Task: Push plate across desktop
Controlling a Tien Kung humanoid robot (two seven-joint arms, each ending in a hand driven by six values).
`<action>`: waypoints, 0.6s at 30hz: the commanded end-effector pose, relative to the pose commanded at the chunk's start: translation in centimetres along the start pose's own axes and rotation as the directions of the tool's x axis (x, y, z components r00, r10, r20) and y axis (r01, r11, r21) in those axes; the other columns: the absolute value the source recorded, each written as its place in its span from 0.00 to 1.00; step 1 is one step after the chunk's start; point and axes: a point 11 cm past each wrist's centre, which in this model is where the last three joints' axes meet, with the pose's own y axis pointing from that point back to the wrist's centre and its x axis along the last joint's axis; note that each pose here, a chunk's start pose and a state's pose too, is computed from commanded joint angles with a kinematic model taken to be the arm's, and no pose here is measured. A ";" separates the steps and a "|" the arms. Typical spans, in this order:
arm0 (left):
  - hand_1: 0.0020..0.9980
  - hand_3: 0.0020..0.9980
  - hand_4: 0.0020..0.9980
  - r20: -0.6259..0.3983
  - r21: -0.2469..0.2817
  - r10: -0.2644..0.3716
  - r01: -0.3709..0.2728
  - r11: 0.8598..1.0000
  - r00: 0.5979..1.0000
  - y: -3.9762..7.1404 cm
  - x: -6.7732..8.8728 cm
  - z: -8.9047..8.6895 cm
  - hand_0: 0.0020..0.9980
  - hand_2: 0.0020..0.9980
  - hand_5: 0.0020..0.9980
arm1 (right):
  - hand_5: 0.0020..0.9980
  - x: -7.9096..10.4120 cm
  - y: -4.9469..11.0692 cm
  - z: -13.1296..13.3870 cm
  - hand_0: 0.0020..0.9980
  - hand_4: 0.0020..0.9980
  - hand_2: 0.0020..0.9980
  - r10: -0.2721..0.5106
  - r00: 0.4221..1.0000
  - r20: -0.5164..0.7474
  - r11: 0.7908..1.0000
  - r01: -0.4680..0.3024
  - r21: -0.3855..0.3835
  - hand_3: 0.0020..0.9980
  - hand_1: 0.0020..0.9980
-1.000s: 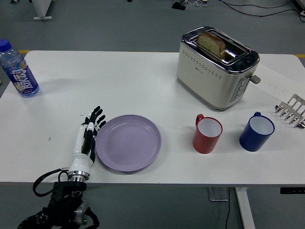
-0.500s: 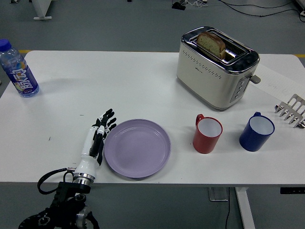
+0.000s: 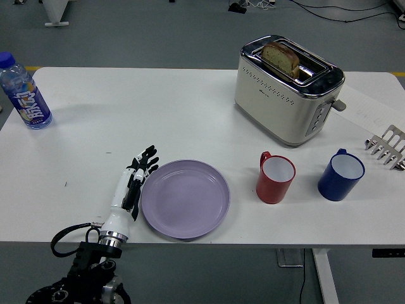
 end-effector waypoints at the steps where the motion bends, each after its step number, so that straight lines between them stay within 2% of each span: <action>1: 0.89 0.89 0.57 -0.002 -0.002 0.015 -0.015 1.000 1.000 0.0 0.2 0.0 0.84 0.92 1.00 | 0.11 0.0 0.0 0.0 0.64 0.19 0.67 0.000 1.000 0.000 1.000 0.000 0.000 0.60 0.61; 4: 0.89 0.89 0.57 -0.012 -0.004 0.061 -0.061 0.998 0.998 -0.1 0.8 0.0 0.84 0.92 1.00 | 0.11 0.1 0.0 0.0 0.64 0.19 0.67 0.001 1.000 0.000 1.000 -0.001 0.002 0.60 0.61; 8: 0.89 0.89 0.57 -0.021 -0.032 0.138 -0.138 0.990 0.990 -0.6 2.4 0.7 0.84 0.91 1.00 | 0.11 0.0 0.0 0.0 0.64 0.19 0.67 0.002 1.000 0.002 1.000 -0.002 0.002 0.60 0.61; 13: 0.87 0.88 0.57 -0.010 -0.100 0.222 -0.222 0.970 0.975 -1.7 5.5 2.6 0.83 0.90 1.00 | 0.11 0.1 0.0 -0.2 0.64 0.19 0.67 0.003 1.000 0.002 1.000 -0.003 0.006 0.60 0.61; 16: 0.87 0.88 0.57 -0.003 -0.144 0.274 -0.272 0.951 0.962 -2.1 8.1 3.9 0.83 0.90 1.00 | 0.11 0.2 0.0 -0.3 0.64 0.19 0.67 0.004 1.000 0.004 1.000 -0.005 0.008 0.60 0.61; 18: 0.87 0.88 0.57 -0.020 -0.142 0.304 -0.303 0.942 0.953 -2.2 9.8 4.3 0.83 0.90 1.00 | 0.11 0.2 0.0 -0.4 0.64 0.19 0.67 0.005 1.000 0.005 1.000 -0.005 0.010 0.60 0.61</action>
